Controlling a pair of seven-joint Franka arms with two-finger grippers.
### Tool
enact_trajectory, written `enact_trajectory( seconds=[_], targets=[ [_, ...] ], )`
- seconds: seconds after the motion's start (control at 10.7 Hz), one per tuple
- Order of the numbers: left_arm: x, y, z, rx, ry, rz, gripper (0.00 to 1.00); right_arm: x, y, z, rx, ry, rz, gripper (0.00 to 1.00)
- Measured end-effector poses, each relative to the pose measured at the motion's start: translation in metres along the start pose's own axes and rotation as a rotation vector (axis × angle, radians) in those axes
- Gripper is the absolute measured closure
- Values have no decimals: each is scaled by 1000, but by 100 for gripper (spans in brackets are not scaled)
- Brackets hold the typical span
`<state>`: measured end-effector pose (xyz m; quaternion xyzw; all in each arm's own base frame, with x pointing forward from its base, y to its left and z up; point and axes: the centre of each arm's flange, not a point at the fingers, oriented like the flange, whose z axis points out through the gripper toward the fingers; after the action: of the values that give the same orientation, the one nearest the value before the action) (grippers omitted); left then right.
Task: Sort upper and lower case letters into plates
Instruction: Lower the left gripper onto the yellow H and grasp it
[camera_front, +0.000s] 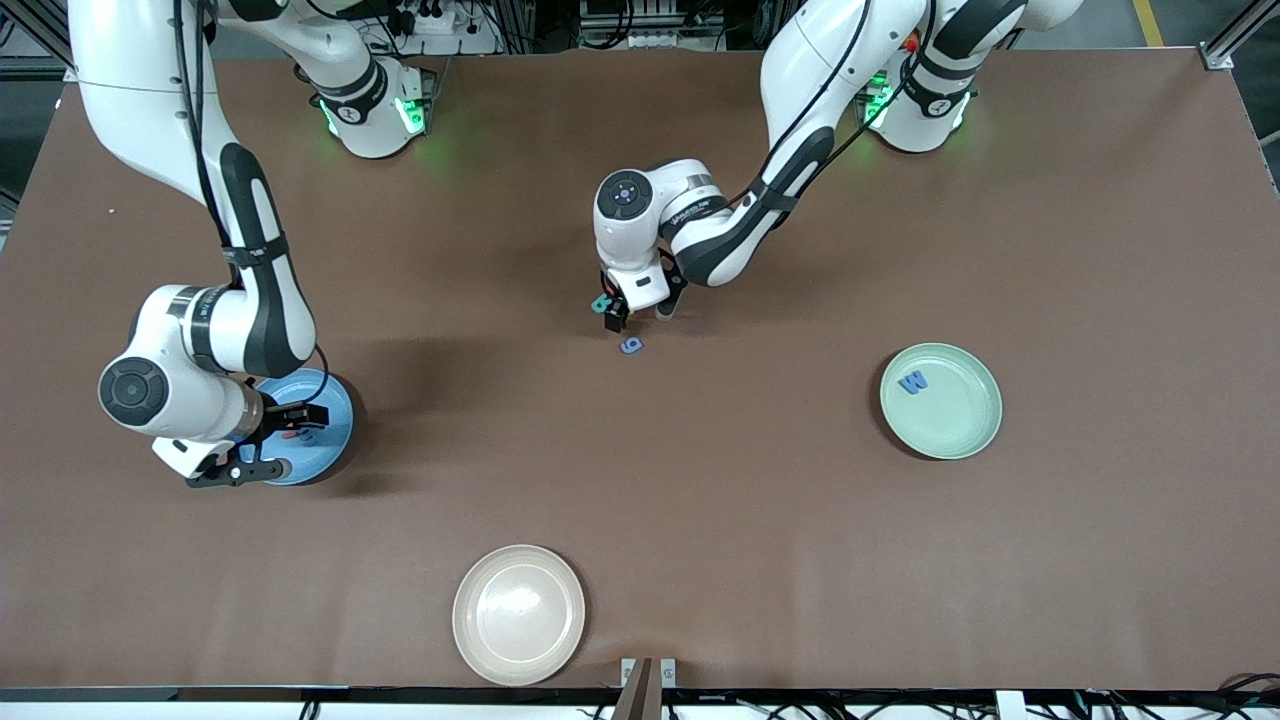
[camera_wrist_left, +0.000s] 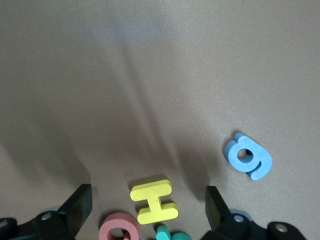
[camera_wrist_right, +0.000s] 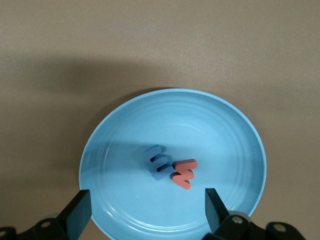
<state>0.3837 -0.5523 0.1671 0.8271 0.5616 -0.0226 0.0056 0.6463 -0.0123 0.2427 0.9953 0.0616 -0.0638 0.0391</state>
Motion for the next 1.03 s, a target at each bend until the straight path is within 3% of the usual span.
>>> enact_trajectory(
  seconds=[0.75,0.94,1.03],
  targets=[
    [-1,1,1,-11,-10,1,11,0,0,0,0,0,-2,0],
    [-3,0,1,-15,-12,6,19,0,0,0,0,0,-2,0],
    [-4,1,-1,-23,-10,14,29,0,0,1,0,-1,-2,0]
  ],
)
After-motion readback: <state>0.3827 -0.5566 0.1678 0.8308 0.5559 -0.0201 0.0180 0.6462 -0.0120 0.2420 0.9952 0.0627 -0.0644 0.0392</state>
